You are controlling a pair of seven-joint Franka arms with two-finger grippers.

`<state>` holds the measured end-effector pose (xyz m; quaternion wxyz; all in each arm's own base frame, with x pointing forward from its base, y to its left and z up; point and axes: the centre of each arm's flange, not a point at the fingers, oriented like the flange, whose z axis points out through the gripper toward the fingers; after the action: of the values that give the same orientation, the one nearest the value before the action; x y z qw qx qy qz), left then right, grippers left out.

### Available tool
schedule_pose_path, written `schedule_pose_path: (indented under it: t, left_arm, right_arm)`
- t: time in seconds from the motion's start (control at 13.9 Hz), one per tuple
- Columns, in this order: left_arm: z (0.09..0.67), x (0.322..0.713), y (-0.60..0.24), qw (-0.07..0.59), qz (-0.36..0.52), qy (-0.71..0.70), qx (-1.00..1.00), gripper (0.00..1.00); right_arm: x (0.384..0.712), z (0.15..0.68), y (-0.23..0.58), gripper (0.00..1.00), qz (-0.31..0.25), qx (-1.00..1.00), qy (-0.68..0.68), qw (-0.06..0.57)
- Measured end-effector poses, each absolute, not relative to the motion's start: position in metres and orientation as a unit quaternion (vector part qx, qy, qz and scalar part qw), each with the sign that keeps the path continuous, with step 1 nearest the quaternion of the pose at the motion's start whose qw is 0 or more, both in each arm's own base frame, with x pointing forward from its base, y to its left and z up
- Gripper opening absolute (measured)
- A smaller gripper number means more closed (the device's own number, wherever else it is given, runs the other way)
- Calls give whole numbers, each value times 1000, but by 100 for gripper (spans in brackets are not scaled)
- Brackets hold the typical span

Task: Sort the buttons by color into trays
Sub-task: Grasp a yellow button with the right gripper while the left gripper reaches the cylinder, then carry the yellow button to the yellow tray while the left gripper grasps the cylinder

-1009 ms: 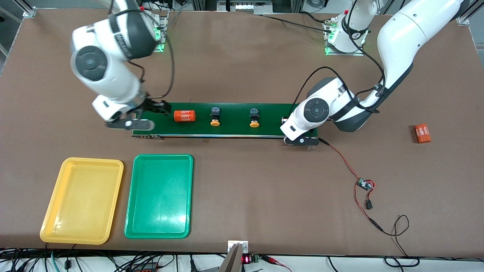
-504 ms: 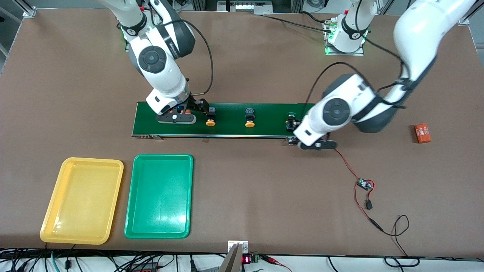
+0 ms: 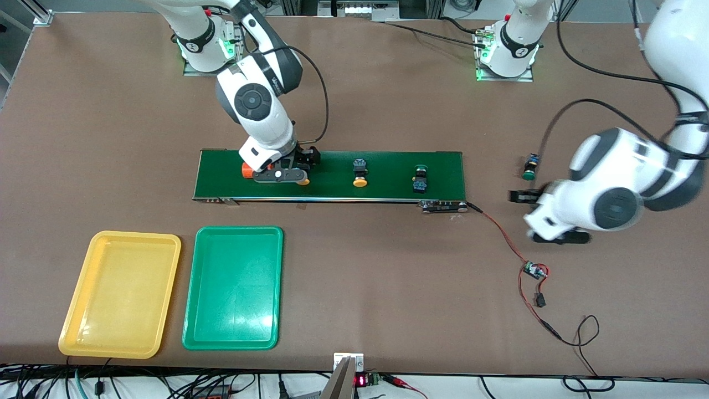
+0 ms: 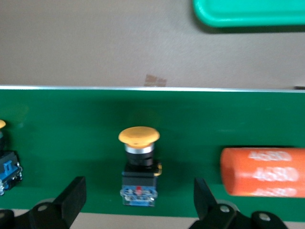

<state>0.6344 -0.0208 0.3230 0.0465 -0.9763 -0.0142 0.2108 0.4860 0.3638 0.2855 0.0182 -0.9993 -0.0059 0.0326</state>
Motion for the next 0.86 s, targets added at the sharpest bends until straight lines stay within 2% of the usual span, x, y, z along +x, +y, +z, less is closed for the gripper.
schedule_pose_path:
  t: [0.43, 0.58, 0.65, 0.86]
  left_arm:
    - [281, 605, 128, 85, 233, -57, -967, 100]
    - [265, 592, 164, 80, 220, -46, -971, 100]
    - [256, 584, 184, 69, 208, -37, -975, 100]
    - [221, 558, 238, 33, 170, -27, -985, 100]
  right_arm:
    - [482, 242, 358, 100, 53, -999, -3, 5]
    - [480, 237, 353, 96, 57, -998, 0, 1]
    - [480, 235, 351, 87, 59, -998, 1, -1]
    - [486, 238, 343, 48, 55, -998, 22, -2]
